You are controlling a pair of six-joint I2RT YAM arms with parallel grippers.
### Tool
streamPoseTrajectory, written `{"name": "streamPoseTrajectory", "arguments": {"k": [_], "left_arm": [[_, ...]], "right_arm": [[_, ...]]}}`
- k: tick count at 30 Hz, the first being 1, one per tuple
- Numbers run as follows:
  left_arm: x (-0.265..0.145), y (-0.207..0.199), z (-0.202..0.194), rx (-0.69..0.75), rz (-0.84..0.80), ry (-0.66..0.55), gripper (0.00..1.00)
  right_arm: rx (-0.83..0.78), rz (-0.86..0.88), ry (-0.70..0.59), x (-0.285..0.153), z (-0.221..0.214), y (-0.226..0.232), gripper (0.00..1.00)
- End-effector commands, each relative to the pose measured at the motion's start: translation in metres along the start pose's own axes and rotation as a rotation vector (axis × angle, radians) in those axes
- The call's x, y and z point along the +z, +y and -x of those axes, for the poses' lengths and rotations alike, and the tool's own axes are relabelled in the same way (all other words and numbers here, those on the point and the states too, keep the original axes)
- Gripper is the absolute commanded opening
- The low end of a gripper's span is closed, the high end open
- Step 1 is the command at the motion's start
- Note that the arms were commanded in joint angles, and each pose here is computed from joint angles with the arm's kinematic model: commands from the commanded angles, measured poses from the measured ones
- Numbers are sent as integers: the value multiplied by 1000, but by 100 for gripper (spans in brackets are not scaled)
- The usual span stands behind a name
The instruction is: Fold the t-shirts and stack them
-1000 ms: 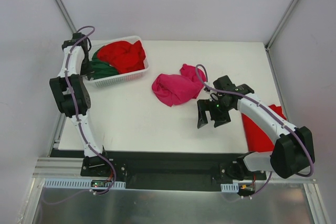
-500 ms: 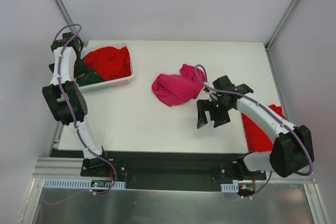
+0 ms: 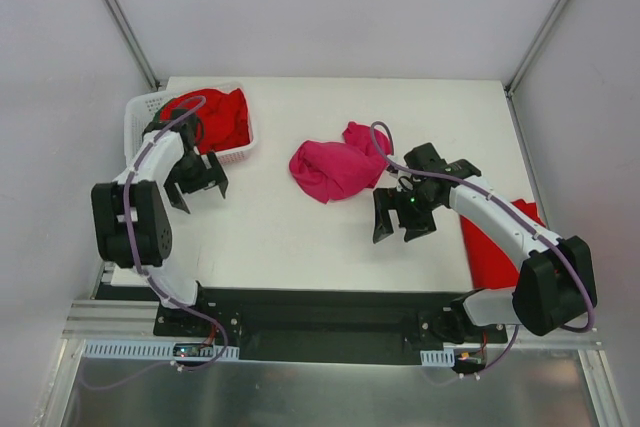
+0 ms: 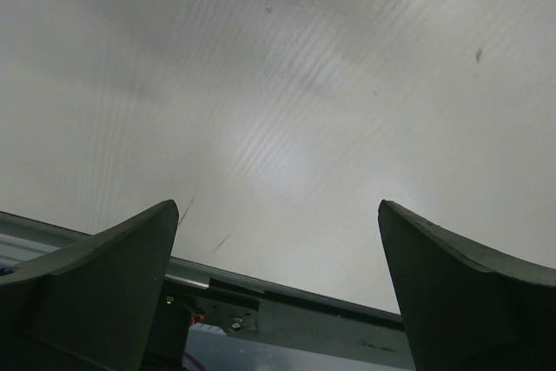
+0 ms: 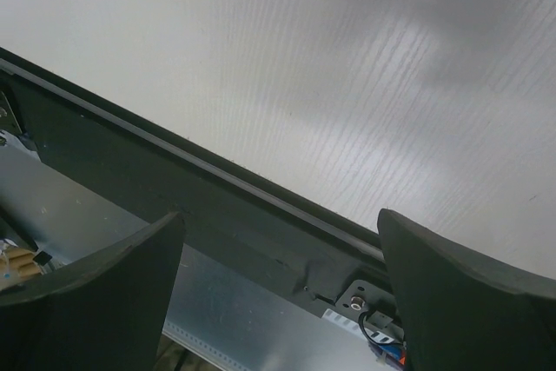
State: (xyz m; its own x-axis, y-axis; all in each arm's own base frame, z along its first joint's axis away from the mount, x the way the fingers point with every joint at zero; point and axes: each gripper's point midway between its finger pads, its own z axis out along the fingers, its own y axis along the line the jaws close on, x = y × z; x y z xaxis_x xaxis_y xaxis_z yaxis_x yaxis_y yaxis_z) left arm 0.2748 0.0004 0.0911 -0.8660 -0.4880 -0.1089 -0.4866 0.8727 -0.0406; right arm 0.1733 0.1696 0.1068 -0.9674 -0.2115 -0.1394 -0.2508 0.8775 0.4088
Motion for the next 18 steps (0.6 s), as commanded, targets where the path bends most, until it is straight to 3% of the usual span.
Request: {"name": "streamPoseTrajectory", "arguments": {"k": [1, 5, 6, 11, 14, 18], "left_arm": [[27, -1, 34, 56, 38, -5, 99], [24, -1, 90, 24, 73, -58, 99], [30, 7, 93, 2, 114, -18, 99], [-8, 40, 154, -13, 339, -111, 99], [-35, 55, 167, -43, 422, -140, 99], [-49, 76, 155, -94, 517, -176, 99]], "right_arm": [[-10, 25, -30, -7, 9, 9, 96], [-14, 18, -39, -12, 7, 9, 96], [-12, 9, -34, -12, 4, 7, 96], [-20, -12, -42, -15, -4, 1, 96], [-19, -19, -39, -13, -7, -1, 96], [-14, -15, -31, -10, -7, -1, 96]]}}
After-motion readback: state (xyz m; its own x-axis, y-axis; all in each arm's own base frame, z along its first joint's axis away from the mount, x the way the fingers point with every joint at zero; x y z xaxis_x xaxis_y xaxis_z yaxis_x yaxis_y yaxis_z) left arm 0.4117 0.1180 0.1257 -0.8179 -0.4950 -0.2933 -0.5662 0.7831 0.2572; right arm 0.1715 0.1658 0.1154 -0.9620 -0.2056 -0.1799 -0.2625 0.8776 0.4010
